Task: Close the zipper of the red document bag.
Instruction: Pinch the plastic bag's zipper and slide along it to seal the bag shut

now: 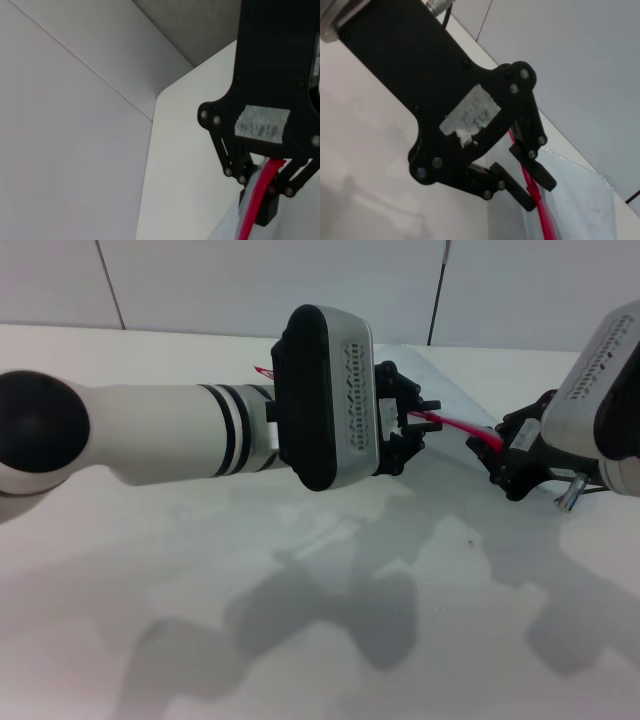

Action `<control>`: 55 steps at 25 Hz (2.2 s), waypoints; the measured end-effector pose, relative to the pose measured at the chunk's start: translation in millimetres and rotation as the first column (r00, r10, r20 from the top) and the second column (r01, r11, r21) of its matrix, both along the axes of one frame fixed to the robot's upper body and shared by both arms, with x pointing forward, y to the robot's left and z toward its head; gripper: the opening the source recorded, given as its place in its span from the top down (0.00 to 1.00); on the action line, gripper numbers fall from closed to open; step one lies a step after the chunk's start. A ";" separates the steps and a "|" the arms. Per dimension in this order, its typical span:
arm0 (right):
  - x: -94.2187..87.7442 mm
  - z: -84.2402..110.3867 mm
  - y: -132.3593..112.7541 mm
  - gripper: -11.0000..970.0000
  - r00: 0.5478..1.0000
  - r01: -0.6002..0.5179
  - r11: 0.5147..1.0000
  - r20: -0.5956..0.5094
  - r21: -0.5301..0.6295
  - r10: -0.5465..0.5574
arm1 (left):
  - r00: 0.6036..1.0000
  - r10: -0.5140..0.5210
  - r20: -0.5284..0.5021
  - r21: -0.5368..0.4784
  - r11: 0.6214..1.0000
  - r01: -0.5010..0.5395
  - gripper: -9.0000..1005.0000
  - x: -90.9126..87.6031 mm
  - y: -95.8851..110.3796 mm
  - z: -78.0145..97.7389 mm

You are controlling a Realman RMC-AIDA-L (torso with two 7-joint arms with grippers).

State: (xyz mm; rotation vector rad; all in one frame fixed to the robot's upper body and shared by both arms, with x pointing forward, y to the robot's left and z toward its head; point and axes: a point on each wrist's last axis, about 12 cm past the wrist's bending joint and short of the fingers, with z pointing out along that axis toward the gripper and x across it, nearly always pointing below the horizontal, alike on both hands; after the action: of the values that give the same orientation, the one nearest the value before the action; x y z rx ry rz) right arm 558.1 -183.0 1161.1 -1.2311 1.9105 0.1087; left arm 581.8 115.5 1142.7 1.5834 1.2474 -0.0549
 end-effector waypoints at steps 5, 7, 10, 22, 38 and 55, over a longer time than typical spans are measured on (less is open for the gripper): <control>-0.1 0.3 0.3 0.94 1.000 -0.001 1.000 0.001 0.000 0.001 | 1.000 -0.002 0.013 0.005 1.000 0.002 0.84 -0.8 -2.8 -0.8; -0.2 0.2 0.4 0.94 1.000 -0.002 1.000 0.000 0.000 0.002 | 1.000 -0.003 0.014 0.006 1.000 0.003 0.84 -0.7 -3.0 -0.7; -0.2 0.2 0.5 0.94 1.000 -0.002 1.000 0.000 0.000 0.002 | 1.000 -0.004 0.013 0.003 1.000 0.004 0.84 -0.7 -3.4 -0.4; 0.1 0.3 0.8 0.94 1.000 -0.003 1.000 0.000 -0.001 0.003 | 1.000 -0.009 0.010 0.003 1.000 0.009 0.84 -1.6 -4.8 -1.1; 1.5 0.9 0.1 0.94 1.000 0.001 1.000 0.002 0.001 -0.001 | 1.000 -0.003 0.001 -0.002 1.000 0.003 0.86 -2.4 -4.4 -2.3; 1.4 1.4 1.2 0.94 1.000 -0.002 1.000 0.003 0.001 0.002 | 1.000 0.013 0.009 -0.009 1.000 -0.013 0.88 -0.7 -3.5 -1.5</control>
State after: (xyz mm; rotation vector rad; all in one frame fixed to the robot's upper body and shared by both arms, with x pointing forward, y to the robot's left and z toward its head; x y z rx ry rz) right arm 559.4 -181.8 1162.5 -1.2326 1.9064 0.1088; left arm 581.0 112.0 1141.2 1.5663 1.2488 -0.0448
